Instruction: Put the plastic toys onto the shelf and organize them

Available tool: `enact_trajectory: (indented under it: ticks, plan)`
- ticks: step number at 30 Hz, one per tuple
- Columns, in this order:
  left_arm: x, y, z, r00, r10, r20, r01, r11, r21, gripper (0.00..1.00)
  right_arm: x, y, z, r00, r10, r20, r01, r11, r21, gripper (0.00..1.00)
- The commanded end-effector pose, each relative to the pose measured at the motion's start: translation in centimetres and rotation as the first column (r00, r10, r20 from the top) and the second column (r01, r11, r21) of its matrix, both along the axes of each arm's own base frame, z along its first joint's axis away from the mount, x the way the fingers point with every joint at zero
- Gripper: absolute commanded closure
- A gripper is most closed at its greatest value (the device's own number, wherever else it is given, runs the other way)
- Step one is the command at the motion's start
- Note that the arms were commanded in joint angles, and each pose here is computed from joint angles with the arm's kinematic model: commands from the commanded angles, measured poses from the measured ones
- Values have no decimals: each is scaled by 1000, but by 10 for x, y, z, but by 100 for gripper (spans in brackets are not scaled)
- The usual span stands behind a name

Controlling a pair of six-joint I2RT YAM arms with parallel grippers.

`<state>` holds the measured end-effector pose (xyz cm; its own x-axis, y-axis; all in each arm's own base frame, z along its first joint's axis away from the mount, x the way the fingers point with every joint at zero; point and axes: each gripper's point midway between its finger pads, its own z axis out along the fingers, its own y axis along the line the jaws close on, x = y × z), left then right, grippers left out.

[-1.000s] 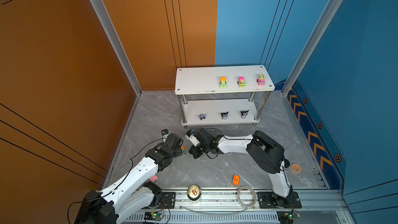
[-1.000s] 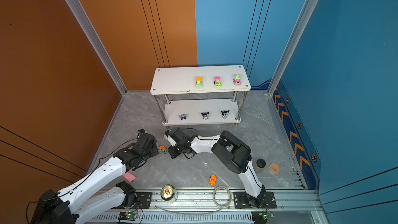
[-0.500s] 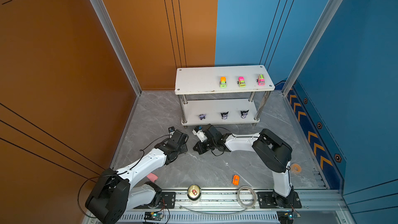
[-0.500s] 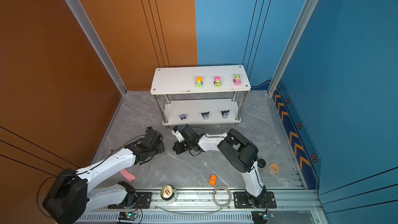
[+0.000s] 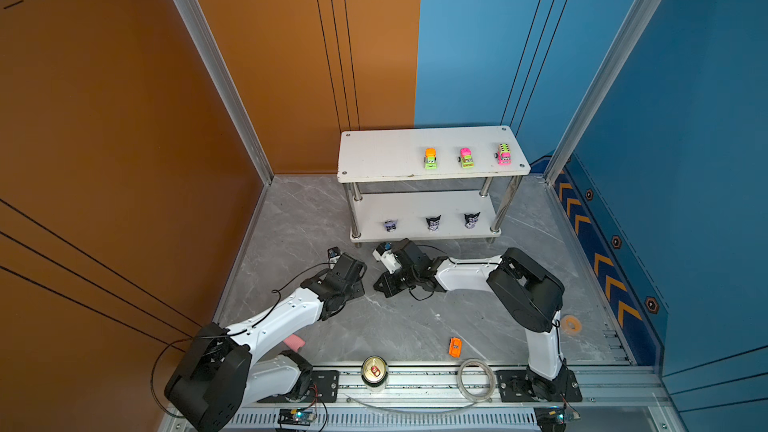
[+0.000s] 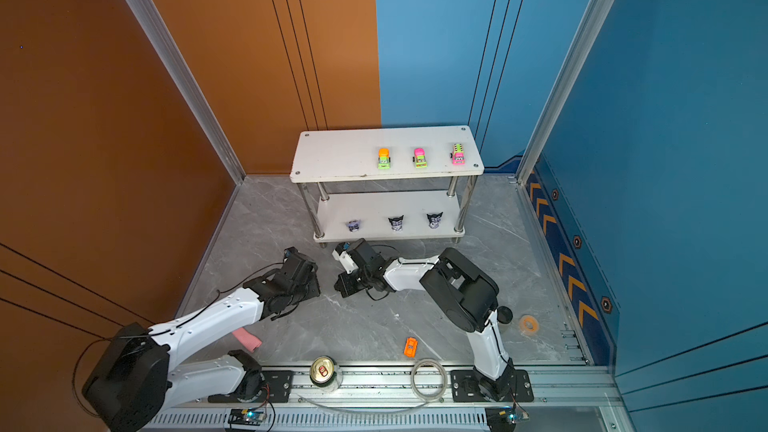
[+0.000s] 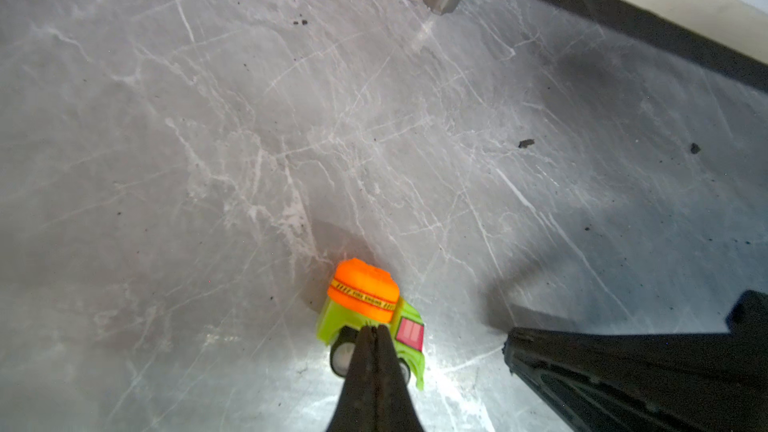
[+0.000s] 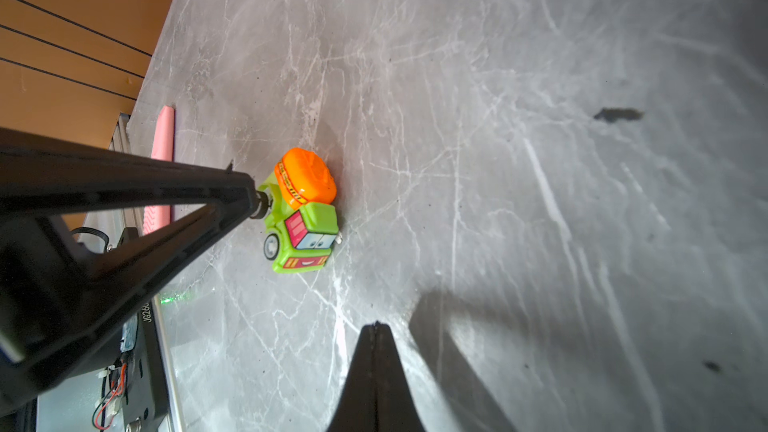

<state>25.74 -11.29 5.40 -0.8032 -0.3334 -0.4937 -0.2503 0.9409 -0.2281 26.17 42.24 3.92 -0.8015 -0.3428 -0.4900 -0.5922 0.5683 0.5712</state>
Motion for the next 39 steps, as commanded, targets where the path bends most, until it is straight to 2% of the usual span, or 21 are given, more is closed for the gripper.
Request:
enact_trajectory:
  ticks: [1,19,25,32,39]
  plan:
    - [-12,5,-9,999,14,-34,-14,1000,16,100,1,-1,4,1000,2,-10,-2,1000,16,99]
    - [-63,31,-40,994,80,-76,-76,996,53,100,0,1,4,1000,6,-21,-5,1000,21,98]
    - [-62,41,-27,995,97,-30,-95,993,67,100,-13,11,5,998,64,-26,-64,998,13,96]
    - [-69,49,-36,993,112,-48,-109,991,77,99,-40,29,9,985,170,-12,-170,985,-3,94]
    - [-58,48,-26,994,112,-2,-111,992,58,97,-56,38,0,976,216,-10,-216,976,-38,94]
